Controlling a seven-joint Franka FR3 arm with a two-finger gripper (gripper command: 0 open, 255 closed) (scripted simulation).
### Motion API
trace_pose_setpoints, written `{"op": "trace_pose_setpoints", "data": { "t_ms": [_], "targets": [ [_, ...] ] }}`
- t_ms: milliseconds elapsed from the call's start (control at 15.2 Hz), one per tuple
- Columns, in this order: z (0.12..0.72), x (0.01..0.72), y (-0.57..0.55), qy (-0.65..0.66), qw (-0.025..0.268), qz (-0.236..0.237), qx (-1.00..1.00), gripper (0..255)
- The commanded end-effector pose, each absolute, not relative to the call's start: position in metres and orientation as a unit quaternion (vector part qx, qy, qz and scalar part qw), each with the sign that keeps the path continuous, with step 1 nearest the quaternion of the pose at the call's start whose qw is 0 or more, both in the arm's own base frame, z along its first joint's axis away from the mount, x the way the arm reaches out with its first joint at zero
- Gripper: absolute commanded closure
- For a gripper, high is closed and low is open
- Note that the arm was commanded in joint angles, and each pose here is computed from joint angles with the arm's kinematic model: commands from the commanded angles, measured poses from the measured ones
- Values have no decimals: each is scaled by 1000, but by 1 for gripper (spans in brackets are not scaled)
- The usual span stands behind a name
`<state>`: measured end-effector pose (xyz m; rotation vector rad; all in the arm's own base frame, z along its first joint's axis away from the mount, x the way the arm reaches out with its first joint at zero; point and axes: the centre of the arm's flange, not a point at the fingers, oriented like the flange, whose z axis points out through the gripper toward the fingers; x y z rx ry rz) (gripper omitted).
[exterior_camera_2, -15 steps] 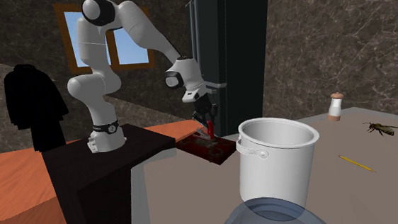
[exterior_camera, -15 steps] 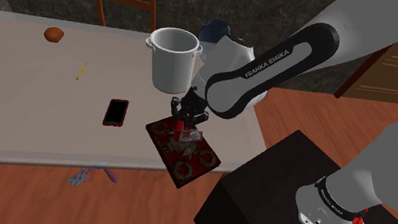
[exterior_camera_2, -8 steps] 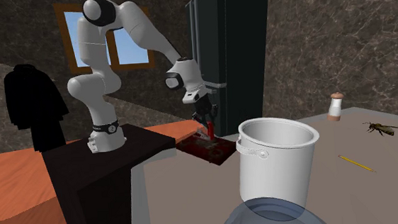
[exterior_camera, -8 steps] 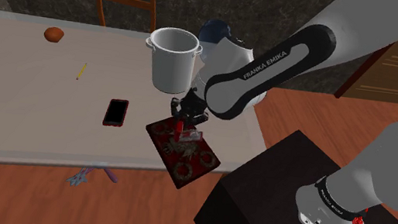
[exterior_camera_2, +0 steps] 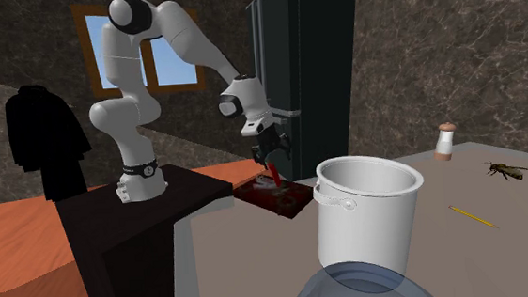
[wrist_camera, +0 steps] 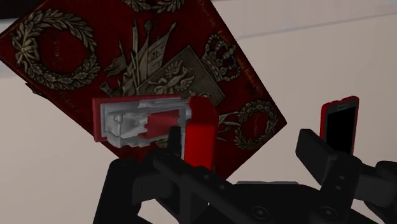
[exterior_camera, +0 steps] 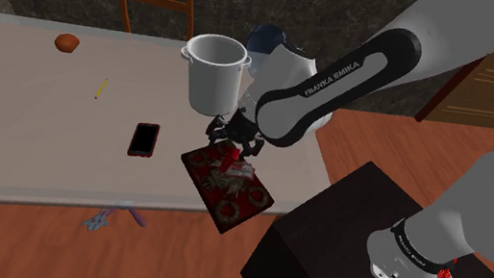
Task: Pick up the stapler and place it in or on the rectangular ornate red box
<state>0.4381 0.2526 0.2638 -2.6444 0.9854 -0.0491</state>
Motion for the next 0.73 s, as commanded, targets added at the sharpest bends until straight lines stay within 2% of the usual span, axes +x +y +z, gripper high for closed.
{"op": "trace_pose_setpoints", "data": {
  "t_ms": [0, 132, 660],
  "targets": [
    [283, 435, 247, 345, 159, -17, -925, 0],
    [306, 431, 241, 345, 159, -17, -925, 0],
    [306, 431, 241, 345, 159, -17, -925, 0]
  ]
}}
